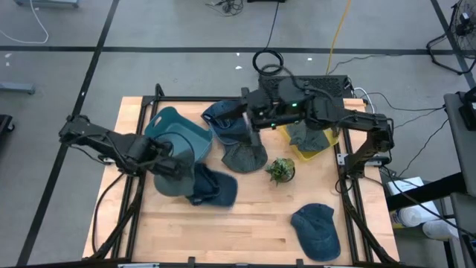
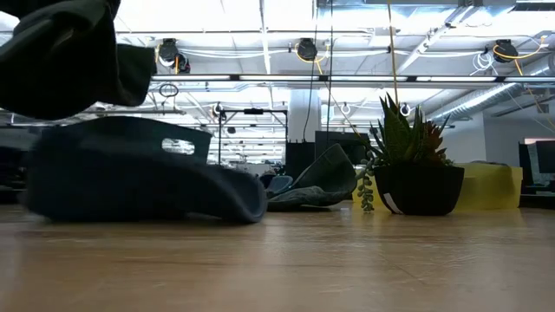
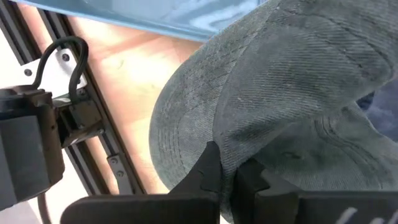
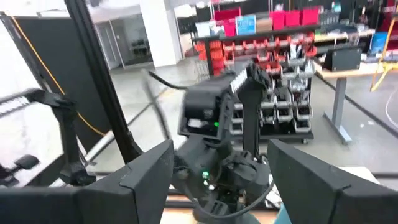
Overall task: Pick & Place hat
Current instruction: Put the bottom gray cap into the yellow bin
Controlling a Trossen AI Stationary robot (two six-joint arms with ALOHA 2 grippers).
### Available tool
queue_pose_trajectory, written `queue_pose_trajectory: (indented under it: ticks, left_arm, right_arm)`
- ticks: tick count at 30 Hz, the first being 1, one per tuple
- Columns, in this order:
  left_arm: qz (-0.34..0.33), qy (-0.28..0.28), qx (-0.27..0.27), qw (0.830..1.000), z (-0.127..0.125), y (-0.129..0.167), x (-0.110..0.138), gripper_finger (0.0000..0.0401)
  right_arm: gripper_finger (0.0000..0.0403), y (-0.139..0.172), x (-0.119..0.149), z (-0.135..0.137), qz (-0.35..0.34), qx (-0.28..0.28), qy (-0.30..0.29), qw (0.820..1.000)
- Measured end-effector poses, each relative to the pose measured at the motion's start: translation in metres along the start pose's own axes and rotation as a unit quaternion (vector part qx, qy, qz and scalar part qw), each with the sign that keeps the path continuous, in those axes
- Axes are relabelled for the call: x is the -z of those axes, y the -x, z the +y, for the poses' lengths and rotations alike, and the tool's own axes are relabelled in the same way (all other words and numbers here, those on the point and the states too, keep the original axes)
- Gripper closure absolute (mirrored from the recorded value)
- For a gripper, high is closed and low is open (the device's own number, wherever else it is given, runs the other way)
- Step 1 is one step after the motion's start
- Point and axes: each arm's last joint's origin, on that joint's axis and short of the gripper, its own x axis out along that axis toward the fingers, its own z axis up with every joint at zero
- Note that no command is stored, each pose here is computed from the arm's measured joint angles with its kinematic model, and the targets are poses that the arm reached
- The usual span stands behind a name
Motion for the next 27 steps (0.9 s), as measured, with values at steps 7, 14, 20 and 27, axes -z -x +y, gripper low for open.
queue_pose_trajectory:
  ticks: [7,14,20,27]
  left_arm:
    - [-0.008,0.021,0.074,0.997,0.014,0.014,-0.006,0.0396]
    - [-0.095,0.037,0.203,0.974,0.013,0.036,-0.016,0.0396]
    - [-0.181,0.053,0.257,0.948,0.009,0.057,-0.031,0.0396]
    - [-0.232,0.049,0.301,0.924,0.002,0.07,-0.05,0.0396]
  right_arm:
    - [0.0156,0.012,-0.01,0.013,-0.007,-0.051,0.006,0.999]
    - [0.0156,0.013,-0.009,0.026,-0.002,-0.089,0.04,0.995]
    - [0.0156,0.011,-0.006,0.032,-0.006,-0.028,0.07,0.997]
    - [0.0154,0.014,-0.004,0.03,0.011,0.028,0.067,0.997]
